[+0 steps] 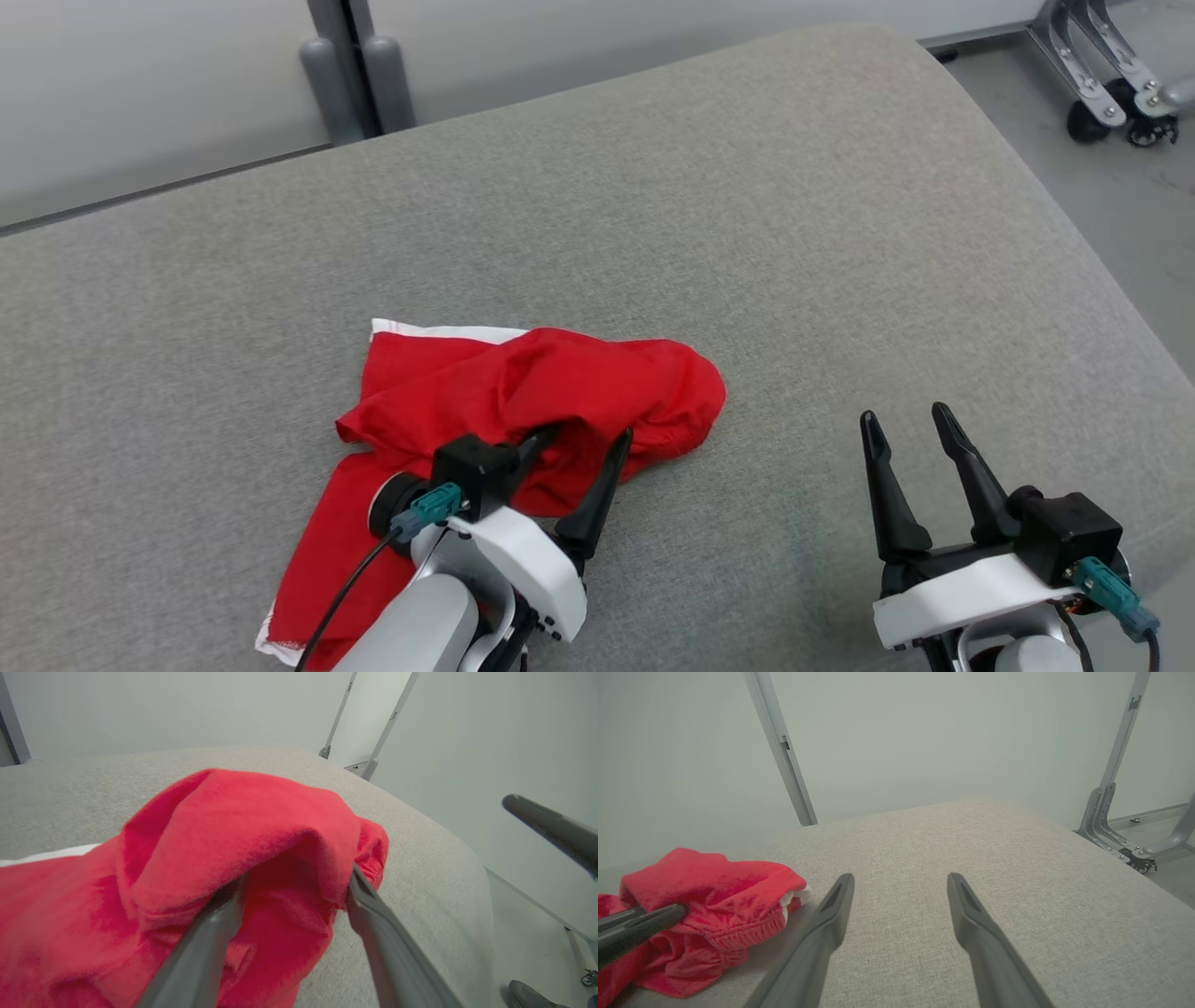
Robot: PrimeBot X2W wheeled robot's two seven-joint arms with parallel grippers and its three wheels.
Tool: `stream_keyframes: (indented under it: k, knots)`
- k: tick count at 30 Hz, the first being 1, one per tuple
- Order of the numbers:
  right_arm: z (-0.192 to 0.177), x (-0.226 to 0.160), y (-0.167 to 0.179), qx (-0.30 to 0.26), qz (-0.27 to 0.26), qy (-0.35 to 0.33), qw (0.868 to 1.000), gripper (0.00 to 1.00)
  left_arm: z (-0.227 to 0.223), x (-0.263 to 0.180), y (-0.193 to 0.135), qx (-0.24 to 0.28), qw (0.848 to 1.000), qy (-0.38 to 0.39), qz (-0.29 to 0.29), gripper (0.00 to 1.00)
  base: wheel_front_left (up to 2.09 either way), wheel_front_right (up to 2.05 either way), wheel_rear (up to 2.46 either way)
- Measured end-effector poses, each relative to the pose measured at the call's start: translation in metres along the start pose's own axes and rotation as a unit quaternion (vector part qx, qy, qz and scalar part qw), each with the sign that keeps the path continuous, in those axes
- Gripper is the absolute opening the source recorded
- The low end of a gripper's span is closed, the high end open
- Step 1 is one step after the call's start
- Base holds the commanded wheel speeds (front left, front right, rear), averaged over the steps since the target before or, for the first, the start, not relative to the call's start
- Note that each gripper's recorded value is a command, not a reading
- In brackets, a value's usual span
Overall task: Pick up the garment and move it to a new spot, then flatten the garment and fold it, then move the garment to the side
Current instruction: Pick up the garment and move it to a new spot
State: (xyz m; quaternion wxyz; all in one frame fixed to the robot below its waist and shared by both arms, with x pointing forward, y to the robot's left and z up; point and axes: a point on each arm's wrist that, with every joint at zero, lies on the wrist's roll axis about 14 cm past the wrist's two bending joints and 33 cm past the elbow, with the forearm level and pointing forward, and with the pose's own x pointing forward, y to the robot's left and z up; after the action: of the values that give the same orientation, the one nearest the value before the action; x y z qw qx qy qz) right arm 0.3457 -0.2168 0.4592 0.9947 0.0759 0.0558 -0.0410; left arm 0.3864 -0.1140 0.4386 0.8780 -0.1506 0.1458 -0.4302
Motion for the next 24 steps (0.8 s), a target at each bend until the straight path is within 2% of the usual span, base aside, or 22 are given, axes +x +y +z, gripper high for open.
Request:
stream_keyframes:
  k: [4,9,15,18,19,20,21,24]
  knots:
    - [0.004,0.005,0.018,0.002,0.03,-0.007,1.0,1.0,0.001,-0.026,0.013,-0.003,0.999,-0.015,0.037,1.0,0.0,0.0,0.0]
    - [0.01,0.009,0.043,0.003,0.069,-0.016,0.997,1.0,0.022,-0.075,0.059,0.002,0.987,-0.061,0.146,1.0,0.0,0.0,0.0]
    - [0.02,0.014,0.063,-0.012,0.106,-0.026,0.994,1.0,0.058,-0.149,0.116,0.01,0.95,-0.132,0.283,1.0,0.0,0.0,0.0]
    - [0.027,0.015,0.073,-0.016,0.121,-0.034,0.992,1.0,0.08,-0.193,0.139,0.028,0.924,-0.169,0.341,1.0,0.0,0.0,0.0]
    - [0.029,0.013,0.078,-0.02,0.129,-0.035,0.991,1.0,0.092,-0.219,0.148,0.044,0.909,-0.189,0.369,1.0,0.0,0.0,0.0]
    - [0.032,0.012,0.08,-0.02,0.132,-0.037,0.99,1.0,0.095,-0.232,0.152,0.049,0.902,-0.194,0.382,1.0,0.0,0.0,0.0]
    - [0.035,0.012,0.081,-0.022,0.135,-0.042,0.99,1.0,0.096,-0.244,0.155,0.054,0.896,-0.197,0.394,1.0,0.0,0.0,0.0]
    - [0.037,0.008,0.083,-0.024,0.139,-0.043,0.989,1.0,0.093,-0.263,0.154,0.059,0.892,-0.199,0.402,1.0,0.0,0.0,0.0]
